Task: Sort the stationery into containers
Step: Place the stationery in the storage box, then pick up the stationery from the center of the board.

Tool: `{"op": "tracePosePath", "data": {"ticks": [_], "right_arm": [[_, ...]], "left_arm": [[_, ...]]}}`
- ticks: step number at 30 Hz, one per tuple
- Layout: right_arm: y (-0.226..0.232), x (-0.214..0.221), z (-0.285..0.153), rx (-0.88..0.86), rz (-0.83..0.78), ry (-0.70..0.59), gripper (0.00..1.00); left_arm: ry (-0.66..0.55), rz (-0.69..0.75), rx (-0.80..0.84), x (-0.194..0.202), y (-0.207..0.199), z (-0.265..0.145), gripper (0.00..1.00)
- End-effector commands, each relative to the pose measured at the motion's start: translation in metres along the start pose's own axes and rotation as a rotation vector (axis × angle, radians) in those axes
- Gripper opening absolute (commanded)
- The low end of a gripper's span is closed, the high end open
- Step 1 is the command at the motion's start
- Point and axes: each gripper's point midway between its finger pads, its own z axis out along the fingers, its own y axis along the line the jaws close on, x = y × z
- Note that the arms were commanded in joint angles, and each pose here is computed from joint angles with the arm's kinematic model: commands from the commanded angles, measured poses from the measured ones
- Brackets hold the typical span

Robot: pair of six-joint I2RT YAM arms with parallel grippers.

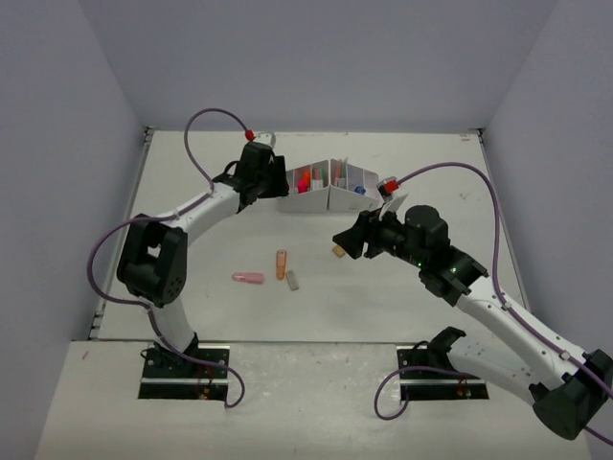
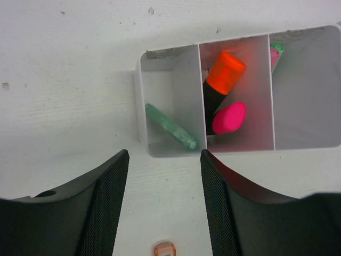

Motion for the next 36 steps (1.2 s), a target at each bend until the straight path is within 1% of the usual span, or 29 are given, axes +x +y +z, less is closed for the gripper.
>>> {"op": "tracePosePath", "data": {"ticks": [1, 2, 3, 5, 7, 8, 9, 10, 12, 17, 19, 20, 26, 28, 31, 36], "right_arm": [[0.009, -0.015, -0.003, -0.029, -0.001, -0.038, 0.57], [0.009, -0.015, -0.003, -0.030, -0.001, -0.040, 0.57], [0.009, -0.015, -0.004, -0.031, -0.002, -0.041, 0.57], [0.009, -0.015, -0.004, -0.029, -0.005, -0.044, 0.57], [0.008, -0.014, -0.005, -0.025, -0.006, -0.041, 0.57], [0.007, -0.013, -0.005, -0.023, -0.005, -0.039, 0.57], [0.007, -0.012, -0.005, -0.022, -0.005, -0.038, 0.57], [0.007, -0.012, -0.006, -0.021, -0.004, -0.039, 0.57], [0.006, -0.010, -0.006, -0.022, -0.003, -0.039, 0.57], [0.005, -0.006, -0.005, -0.023, 0.002, -0.033, 0.57], [0.004, -0.005, -0.003, -0.023, 0.003, -0.027, 0.57], [0.004, -0.005, -0.003, -0.020, 0.002, -0.025, 0.57], [0.002, -0.003, -0.001, -0.014, -0.005, -0.016, 0.57], [0.002, -0.003, -0.002, -0.013, -0.006, -0.017, 0.57], [0.001, -0.003, -0.002, -0.013, -0.009, -0.020, 0.57], [0.002, -0.003, -0.002, -0.019, -0.011, -0.023, 0.57]], "left_arm": [[-0.178, -0.033, 0.024, -0.037, -0.010, -0.067, 0.57], [-0.182, -0.029, 0.023, -0.029, -0.010, -0.076, 0.56], [-0.158, -0.029, 0.014, -0.009, -0.008, -0.080, 0.55], [-0.180, -0.003, 0.048, 0.006, -0.026, -0.105, 0.54], [-0.140, 0.029, 0.062, 0.043, -0.039, -0.117, 0.53], [-0.112, 0.029, 0.040, 0.062, -0.035, -0.118, 0.52], [-0.105, 0.029, 0.040, 0.072, -0.036, -0.121, 0.48], [-0.098, 0.043, 0.039, 0.084, -0.039, -0.125, 0.46], [-0.060, 0.039, 0.003, 0.112, -0.029, -0.123, 0.45], [0.006, 0.060, -0.062, 0.150, -0.012, -0.109, 0.44], [0.027, 0.079, -0.081, 0.163, -0.011, -0.103, 0.43], [0.021, 0.076, -0.080, 0.163, -0.012, -0.102, 0.43], [0.076, 0.096, -0.085, 0.187, -0.012, -0.077, 0.44], [0.078, 0.102, -0.094, 0.189, -0.011, -0.073, 0.44], [0.090, 0.121, -0.149, 0.194, -0.001, -0.068, 0.40], [0.094, 0.139, -0.192, 0.198, 0.007, -0.063, 0.40]]}}
